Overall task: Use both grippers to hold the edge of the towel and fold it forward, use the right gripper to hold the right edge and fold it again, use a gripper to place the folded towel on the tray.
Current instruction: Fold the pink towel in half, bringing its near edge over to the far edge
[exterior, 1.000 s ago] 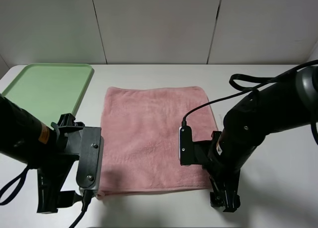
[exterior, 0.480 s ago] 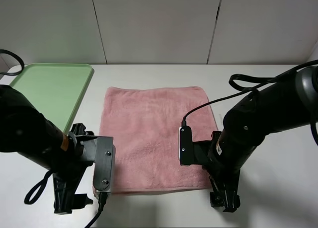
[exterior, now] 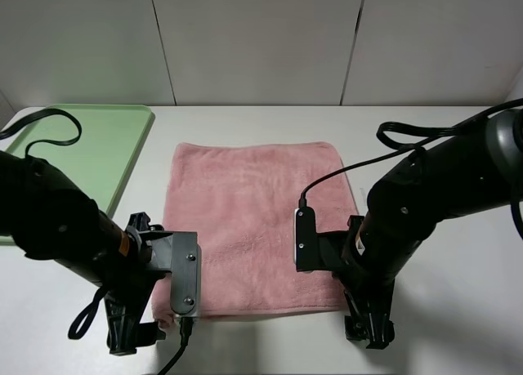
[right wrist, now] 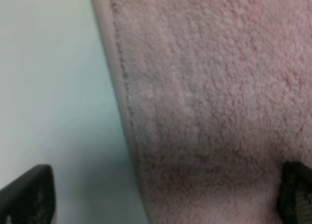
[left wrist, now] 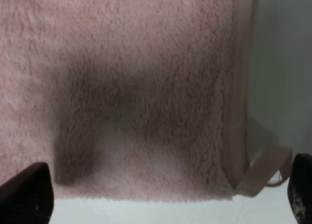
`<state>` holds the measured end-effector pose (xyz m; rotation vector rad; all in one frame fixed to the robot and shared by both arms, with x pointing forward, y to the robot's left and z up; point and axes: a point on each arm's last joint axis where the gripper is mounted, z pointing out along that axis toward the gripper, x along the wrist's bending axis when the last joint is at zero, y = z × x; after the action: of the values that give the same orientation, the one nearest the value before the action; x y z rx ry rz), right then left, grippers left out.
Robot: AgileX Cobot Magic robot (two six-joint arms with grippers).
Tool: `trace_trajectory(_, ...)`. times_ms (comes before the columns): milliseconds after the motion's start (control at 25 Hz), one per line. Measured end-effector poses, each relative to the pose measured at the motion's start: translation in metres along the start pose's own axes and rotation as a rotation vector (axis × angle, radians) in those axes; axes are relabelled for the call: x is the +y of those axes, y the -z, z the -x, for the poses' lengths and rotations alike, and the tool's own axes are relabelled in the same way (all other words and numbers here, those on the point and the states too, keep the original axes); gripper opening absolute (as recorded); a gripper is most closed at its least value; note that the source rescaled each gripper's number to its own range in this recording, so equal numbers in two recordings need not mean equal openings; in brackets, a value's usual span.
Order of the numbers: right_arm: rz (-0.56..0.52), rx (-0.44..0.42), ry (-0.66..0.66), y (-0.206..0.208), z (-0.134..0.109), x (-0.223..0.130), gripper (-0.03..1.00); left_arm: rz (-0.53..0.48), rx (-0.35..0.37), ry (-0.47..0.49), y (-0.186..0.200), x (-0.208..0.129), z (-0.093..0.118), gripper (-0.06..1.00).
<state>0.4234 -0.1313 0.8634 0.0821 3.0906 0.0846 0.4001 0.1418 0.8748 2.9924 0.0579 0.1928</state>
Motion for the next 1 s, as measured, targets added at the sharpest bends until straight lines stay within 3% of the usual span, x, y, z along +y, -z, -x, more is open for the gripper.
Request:
trace_trajectory(440, 0.003, 0.002, -0.008, 0.0, 0.0, 0.0, 1.0, -0.017, -0.018, 0.009, -0.012, 0.0, 0.0, 0.95)
trace_trajectory(640, 0.007, 0.002, -0.015, 0.0, 0.0, 0.001, 1.0, -0.007, -0.012, 0.019, -0.012, 0.001, 0.0, 0.83)
trace_trajectory(760, 0.013, -0.005, -0.012, 0.0, 0.001, 0.001, 0.9, -0.002, -0.007, 0.022, -0.013, 0.001, 0.0, 0.72)
trace_trajectory(1000, 0.031, -0.021, -0.018, -0.001, 0.004, 0.004, 0.57, 0.008, 0.002, 0.024, -0.013, 0.002, -0.001, 0.52)
